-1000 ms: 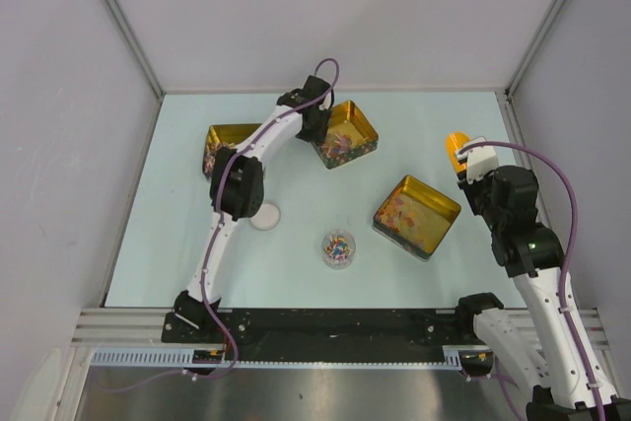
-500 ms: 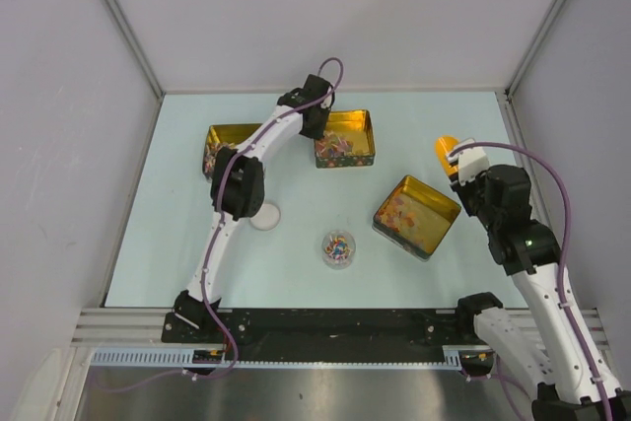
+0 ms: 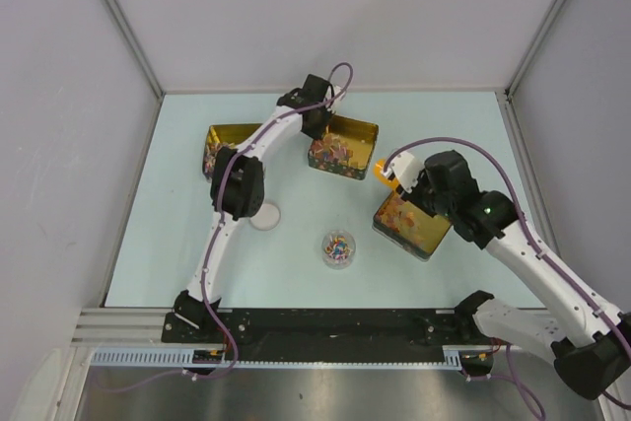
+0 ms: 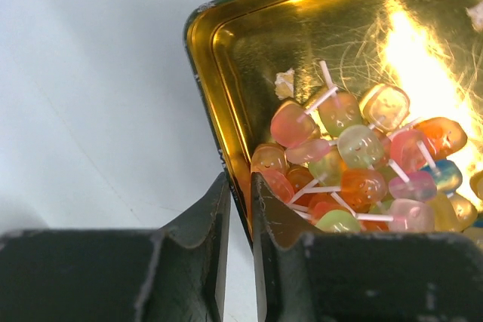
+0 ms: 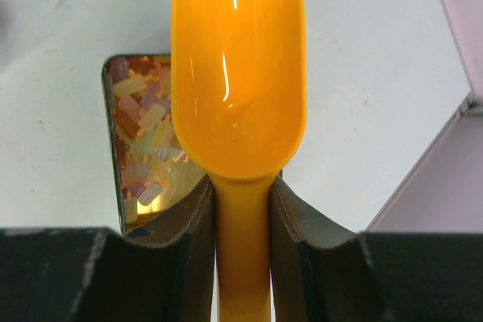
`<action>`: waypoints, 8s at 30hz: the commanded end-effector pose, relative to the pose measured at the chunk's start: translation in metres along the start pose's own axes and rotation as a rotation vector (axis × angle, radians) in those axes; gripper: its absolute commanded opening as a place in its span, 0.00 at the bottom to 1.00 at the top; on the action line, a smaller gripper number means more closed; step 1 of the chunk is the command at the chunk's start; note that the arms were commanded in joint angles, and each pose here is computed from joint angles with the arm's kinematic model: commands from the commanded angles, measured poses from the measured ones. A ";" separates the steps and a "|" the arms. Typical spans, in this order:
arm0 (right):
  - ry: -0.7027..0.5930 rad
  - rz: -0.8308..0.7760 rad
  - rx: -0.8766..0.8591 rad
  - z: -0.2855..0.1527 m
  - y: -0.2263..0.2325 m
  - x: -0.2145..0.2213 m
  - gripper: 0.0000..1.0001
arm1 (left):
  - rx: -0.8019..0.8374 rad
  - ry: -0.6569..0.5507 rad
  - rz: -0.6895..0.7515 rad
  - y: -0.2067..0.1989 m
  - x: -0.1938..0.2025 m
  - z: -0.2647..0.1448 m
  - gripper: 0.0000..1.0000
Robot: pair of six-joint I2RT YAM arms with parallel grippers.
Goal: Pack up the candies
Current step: Adjust the storage box at the center of the board, then scoop the fake candies from the storage box, then place the fake candies in the packing bottle.
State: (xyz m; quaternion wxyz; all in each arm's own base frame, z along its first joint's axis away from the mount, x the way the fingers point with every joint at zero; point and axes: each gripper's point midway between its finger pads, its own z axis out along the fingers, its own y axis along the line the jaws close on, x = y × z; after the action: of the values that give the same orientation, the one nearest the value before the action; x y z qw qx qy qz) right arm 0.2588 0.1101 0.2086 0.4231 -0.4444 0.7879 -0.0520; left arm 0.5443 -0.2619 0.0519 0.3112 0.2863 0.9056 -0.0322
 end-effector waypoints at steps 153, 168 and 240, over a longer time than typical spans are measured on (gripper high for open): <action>-0.063 -0.154 -0.452 0.234 0.051 -0.073 0.00 | 0.149 0.017 -0.098 -0.057 0.010 -0.044 0.00; -0.160 -0.052 -0.457 0.210 0.022 -0.074 0.00 | 0.109 0.018 -0.126 -0.033 0.012 -0.043 0.00; -0.080 -0.315 -0.535 0.013 0.106 -0.015 0.00 | -0.010 -0.010 -0.206 0.051 0.019 -0.058 0.00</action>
State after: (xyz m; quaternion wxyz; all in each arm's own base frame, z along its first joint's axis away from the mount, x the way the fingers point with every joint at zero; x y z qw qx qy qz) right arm 0.2023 0.1894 0.1532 0.2915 -0.6650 0.6777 0.1159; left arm 0.5193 -0.1964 0.0365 0.2591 0.1953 0.9444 -0.0532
